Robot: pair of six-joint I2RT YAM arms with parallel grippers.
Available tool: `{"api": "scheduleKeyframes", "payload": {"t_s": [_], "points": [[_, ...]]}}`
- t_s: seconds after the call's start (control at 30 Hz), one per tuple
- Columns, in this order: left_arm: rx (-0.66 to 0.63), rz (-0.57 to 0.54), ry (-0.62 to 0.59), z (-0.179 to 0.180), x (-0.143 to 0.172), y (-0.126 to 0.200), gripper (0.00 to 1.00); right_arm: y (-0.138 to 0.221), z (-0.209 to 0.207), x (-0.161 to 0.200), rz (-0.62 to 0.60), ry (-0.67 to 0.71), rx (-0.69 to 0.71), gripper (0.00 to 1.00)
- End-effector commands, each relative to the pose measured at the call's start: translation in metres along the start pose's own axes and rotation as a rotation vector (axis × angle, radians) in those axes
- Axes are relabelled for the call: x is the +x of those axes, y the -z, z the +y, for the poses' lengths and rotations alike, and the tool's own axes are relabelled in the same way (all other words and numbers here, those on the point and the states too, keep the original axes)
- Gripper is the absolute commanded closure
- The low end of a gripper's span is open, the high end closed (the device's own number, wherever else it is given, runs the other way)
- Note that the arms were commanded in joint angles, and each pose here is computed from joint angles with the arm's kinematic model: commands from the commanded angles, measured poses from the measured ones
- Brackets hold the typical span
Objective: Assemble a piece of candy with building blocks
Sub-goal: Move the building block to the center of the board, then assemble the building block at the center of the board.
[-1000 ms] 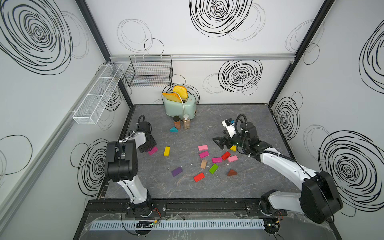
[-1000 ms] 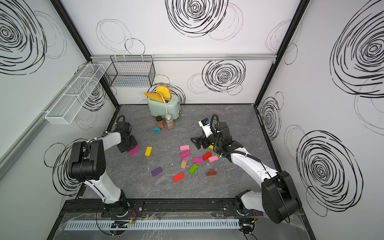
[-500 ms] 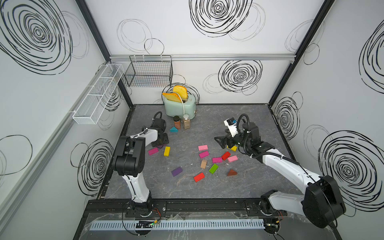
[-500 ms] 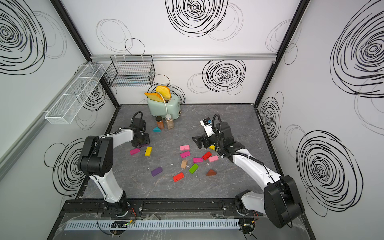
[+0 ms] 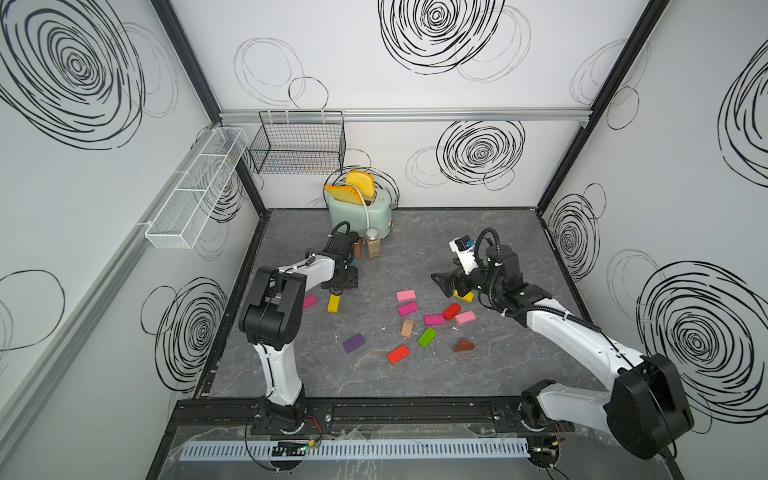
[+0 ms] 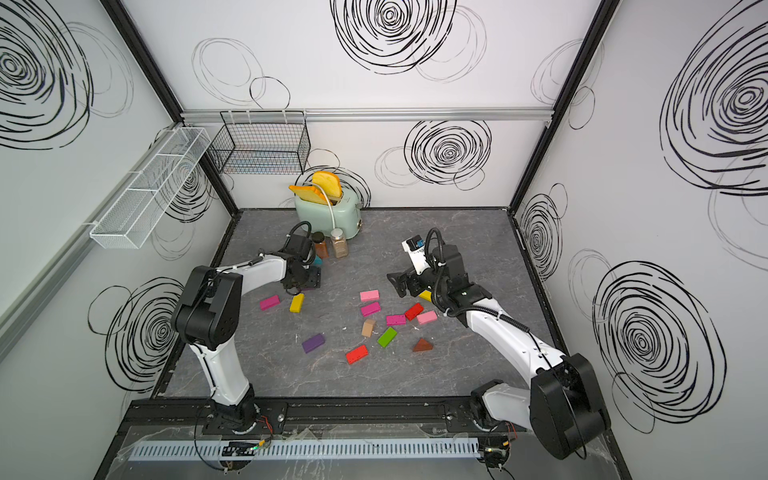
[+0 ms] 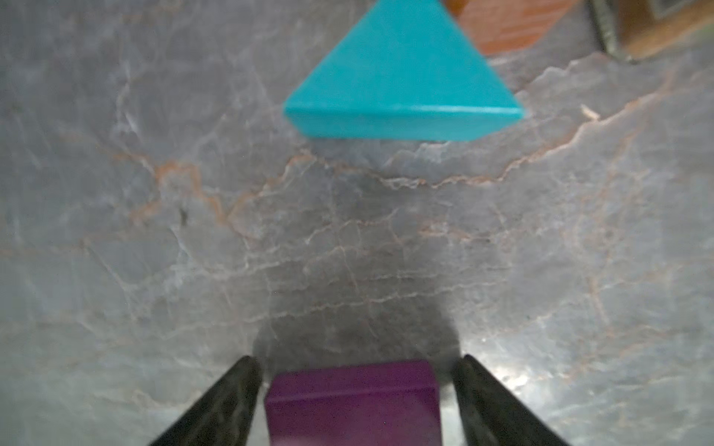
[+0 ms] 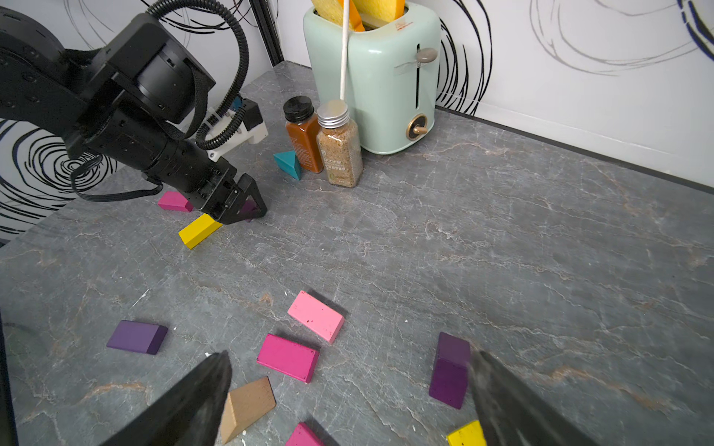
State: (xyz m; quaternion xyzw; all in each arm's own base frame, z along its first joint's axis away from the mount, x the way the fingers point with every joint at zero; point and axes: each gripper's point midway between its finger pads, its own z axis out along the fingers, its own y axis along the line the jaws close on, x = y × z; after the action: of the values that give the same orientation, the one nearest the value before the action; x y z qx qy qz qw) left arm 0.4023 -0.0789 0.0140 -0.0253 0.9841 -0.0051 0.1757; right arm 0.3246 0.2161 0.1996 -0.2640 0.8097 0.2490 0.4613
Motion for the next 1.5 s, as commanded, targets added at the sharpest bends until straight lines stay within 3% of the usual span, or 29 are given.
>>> {"api": "scheduleKeyframes", "payload": {"t_s": [0.0, 0.2, 0.53, 0.97, 1.47], "points": [[0.012, 0.039, 0.003, -0.001, 0.014, 0.023, 0.02, 0.008, 0.002, -0.007, -0.013, 0.017, -0.003, 0.01], [0.084, 0.059, 0.056, -0.002, 0.035, 0.048, 0.02, 0.020, 0.004, -0.007, -0.042, 0.015, 0.005, 0.01], [0.076, 0.090, 0.117, 0.004, 0.065, 0.035, 0.02, 0.026, 0.011, -0.018, -0.063, 0.021, -0.019, 0.01], [0.172, 0.139, 0.144, -0.021, 0.103, 0.033, 0.04, 0.024, 0.013, -0.026, -0.078, 0.031, -0.034, 0.01], [0.246, 0.124, 0.147, -0.056, 0.089, 0.022, 0.05, 0.024, 0.009, -0.022, -0.068, 0.040, -0.010, 0.01]]}}
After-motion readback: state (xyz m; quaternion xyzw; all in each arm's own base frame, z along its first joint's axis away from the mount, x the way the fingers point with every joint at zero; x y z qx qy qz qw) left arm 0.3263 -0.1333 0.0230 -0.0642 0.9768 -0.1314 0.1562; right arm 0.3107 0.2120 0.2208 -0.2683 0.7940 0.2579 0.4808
